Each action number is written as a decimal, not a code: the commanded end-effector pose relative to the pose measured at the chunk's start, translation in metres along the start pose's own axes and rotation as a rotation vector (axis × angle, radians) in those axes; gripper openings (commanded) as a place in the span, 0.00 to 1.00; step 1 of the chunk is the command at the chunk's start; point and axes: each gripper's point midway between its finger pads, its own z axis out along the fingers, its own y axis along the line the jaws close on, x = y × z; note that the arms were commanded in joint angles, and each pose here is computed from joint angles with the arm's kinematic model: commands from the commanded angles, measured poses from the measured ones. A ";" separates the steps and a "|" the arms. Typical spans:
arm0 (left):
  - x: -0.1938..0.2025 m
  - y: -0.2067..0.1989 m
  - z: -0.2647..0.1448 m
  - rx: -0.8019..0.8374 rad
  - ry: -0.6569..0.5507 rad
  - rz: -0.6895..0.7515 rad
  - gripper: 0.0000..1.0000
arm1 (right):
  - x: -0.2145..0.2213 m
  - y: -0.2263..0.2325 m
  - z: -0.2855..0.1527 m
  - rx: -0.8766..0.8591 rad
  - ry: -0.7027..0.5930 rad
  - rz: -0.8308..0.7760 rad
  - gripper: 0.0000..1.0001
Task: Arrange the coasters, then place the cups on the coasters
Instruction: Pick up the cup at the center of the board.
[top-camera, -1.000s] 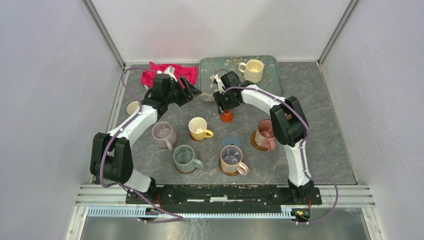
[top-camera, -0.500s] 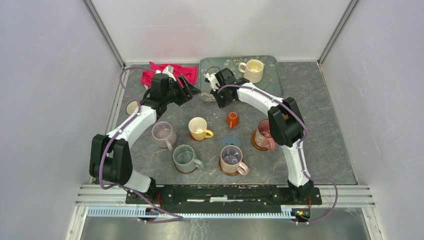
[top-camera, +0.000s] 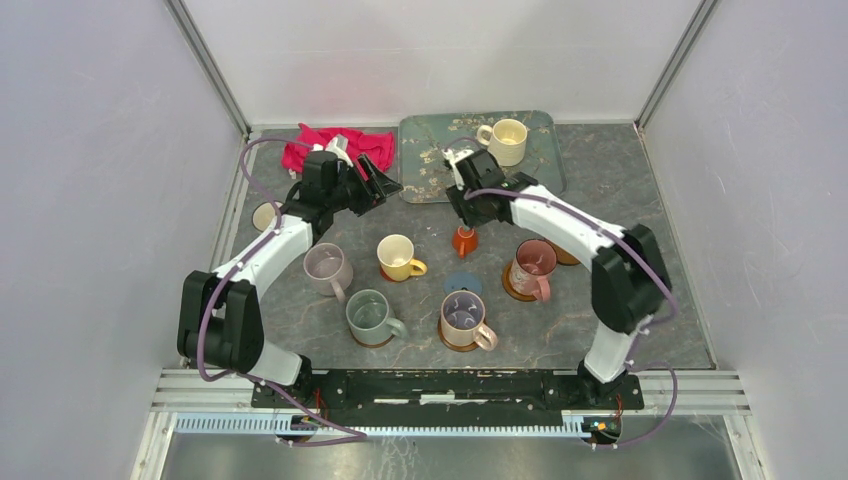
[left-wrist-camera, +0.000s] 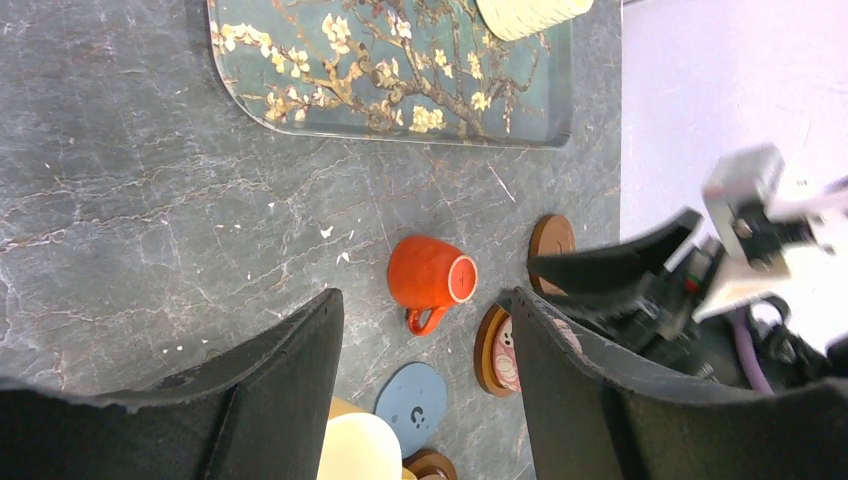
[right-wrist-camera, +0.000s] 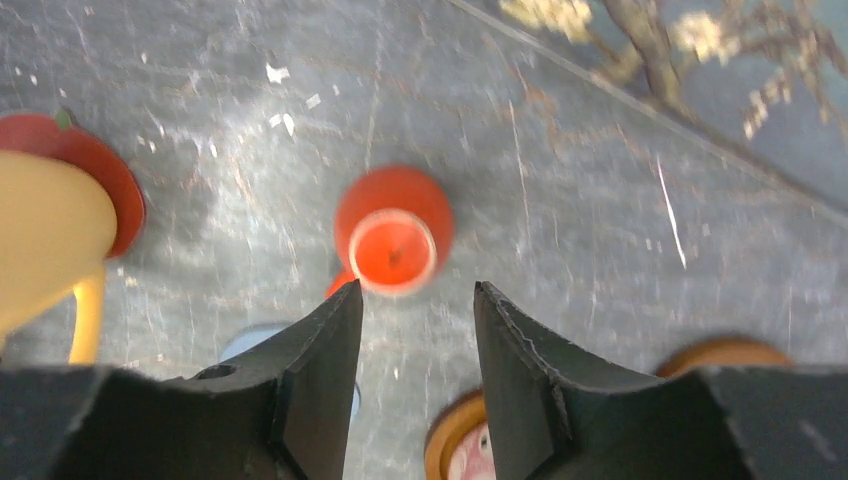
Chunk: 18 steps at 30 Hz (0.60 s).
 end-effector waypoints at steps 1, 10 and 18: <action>-0.011 -0.020 -0.009 0.078 -0.040 0.011 0.69 | 0.011 -0.016 -0.028 0.093 -0.093 0.127 0.52; -0.015 -0.016 -0.014 0.026 -0.040 0.055 0.69 | 0.032 -0.005 -0.031 0.065 -0.131 0.228 0.52; -0.026 -0.019 -0.015 -0.016 -0.036 0.088 0.69 | 0.032 0.010 -0.016 0.025 -0.168 0.316 0.55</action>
